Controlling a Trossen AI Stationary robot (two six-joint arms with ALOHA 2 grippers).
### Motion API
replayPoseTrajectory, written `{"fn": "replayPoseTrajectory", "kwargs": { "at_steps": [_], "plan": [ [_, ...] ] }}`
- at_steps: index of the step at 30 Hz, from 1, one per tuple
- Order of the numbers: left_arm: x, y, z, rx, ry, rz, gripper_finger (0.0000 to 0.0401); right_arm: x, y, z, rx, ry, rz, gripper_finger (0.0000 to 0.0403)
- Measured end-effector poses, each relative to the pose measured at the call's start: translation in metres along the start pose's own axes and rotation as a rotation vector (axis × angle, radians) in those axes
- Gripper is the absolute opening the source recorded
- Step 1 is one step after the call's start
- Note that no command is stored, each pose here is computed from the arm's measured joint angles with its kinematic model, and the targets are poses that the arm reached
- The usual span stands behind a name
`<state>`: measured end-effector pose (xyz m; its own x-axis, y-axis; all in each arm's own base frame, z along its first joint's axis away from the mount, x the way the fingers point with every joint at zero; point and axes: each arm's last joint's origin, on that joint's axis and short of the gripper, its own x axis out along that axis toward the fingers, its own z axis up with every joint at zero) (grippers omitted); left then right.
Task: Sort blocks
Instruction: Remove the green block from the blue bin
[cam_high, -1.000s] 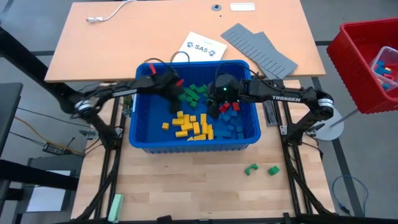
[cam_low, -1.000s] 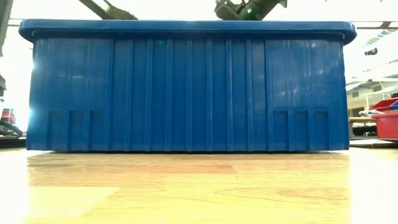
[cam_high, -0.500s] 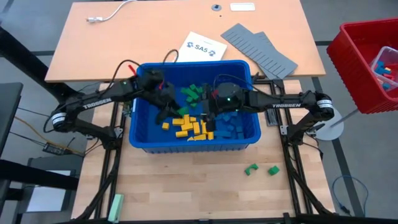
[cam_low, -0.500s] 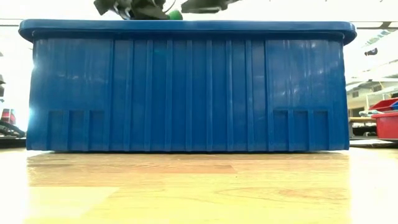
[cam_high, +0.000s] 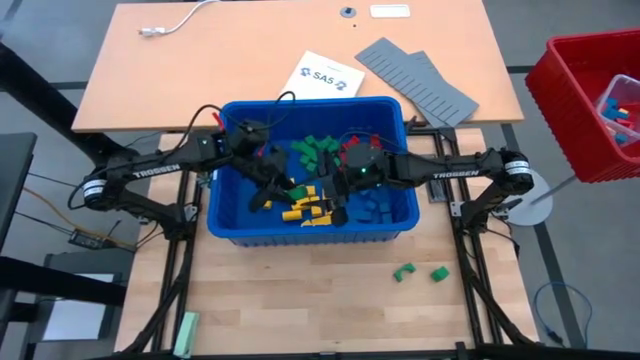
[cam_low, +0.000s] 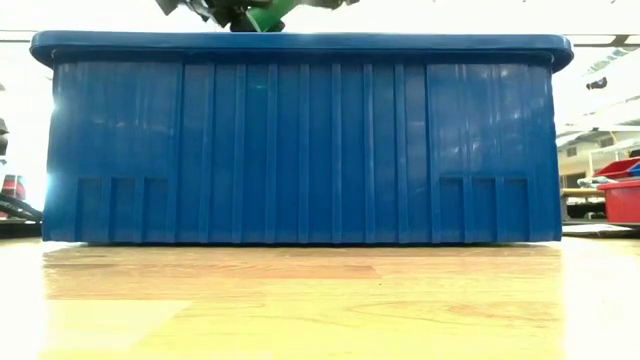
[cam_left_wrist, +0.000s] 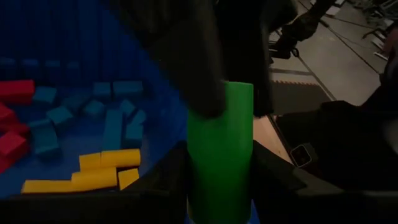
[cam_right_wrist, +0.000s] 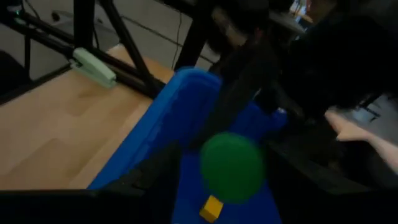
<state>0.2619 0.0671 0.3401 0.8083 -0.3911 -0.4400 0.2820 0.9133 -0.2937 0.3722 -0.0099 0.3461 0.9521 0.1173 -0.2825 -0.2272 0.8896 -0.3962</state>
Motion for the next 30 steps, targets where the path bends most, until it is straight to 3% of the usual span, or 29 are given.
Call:
{"fn": "replayPoseTrajectory", "kwargs": {
  "at_steps": [10, 16, 19, 24, 30],
  "plan": [
    [0.0, -0.001, 0.002, -0.004, -0.013, -0.021, 0.0138, 0.01, 0.001, -0.006, -0.003, 0.002, 0.005, 0.0205],
    [0.001, -0.002, 0.002, -0.001, -0.02, -0.024, 0.0139, 0.011, 0.001, -0.007, -0.003, -0.002, 0.008, 0.0148],
    [0.0, -0.002, 0.002, -0.001, -0.019, -0.018, 0.0158, 0.012, 0.0, -0.006, -0.005, -0.012, 0.002, 0.0117],
    [0.0, -0.001, 0.003, -0.007, -0.021, -0.001, 0.0198, 0.012, 0.0, -0.007, -0.005, 0.0, -0.02, 0.0117],
    [-0.006, -0.003, 0.004, 0.002, -0.03, 0.094, 0.0208, -0.001, 0.0, 0.001, -0.004, 0.035, -0.07, 0.0117]
  ]
}}
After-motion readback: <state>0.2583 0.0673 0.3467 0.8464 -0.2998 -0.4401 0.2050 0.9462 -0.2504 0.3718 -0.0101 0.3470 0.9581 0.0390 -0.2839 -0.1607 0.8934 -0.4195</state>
